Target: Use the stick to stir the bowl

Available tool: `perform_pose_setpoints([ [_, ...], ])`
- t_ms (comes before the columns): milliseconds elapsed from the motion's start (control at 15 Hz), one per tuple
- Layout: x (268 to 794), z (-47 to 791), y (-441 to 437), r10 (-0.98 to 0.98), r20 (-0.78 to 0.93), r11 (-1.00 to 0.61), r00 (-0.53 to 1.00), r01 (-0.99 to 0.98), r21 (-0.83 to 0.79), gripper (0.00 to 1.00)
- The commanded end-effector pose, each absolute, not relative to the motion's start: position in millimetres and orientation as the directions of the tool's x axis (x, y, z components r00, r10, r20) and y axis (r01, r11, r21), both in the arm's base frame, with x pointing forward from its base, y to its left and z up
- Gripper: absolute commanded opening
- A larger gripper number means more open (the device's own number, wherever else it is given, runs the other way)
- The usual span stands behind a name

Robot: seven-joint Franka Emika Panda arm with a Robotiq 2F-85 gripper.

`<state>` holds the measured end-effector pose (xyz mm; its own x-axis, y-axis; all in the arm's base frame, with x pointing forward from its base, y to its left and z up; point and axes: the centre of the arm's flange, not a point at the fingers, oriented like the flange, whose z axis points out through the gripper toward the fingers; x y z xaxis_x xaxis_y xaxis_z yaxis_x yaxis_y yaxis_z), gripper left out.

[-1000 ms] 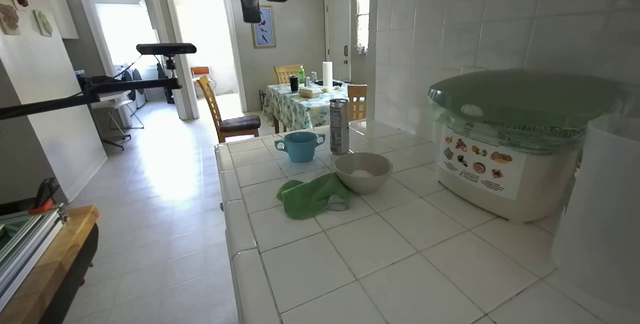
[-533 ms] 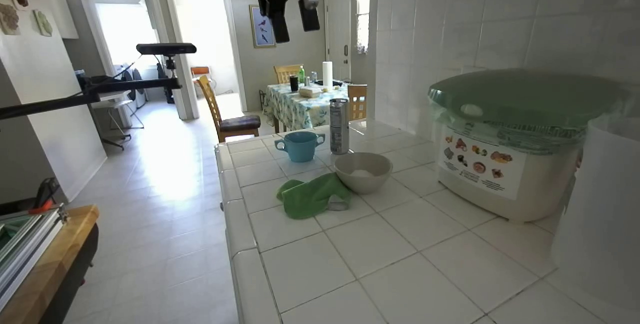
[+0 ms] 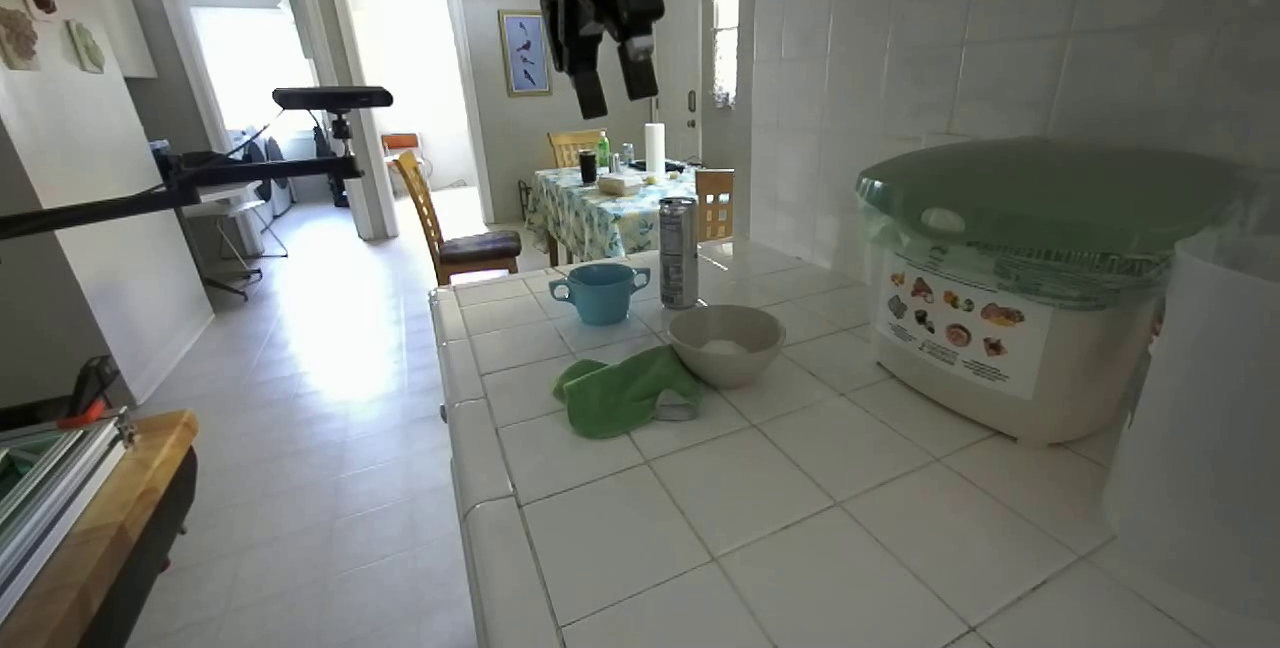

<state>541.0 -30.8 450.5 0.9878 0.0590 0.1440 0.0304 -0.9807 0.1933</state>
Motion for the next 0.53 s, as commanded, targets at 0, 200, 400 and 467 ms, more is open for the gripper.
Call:
perform_pose_setpoints([
  [0, 544.2, 457.3, -35.9, -0.062, 0.180, -0.977, 0.982, -0.097, 0.192, 1.00],
  [200, 541.1, 452.3, -36.0, -0.015, 0.161, -0.982, 0.987, -0.045, 0.184, 1.00],
  [400, 541.1, 452.1, -35.5, -0.014, 0.161, -0.982, 0.987, -0.044, 0.184, 1.00],
  [467, 541.1, 452.1, -35.4, -0.014, 0.161, -0.982, 0.987, -0.044, 0.184, 1.00],
])
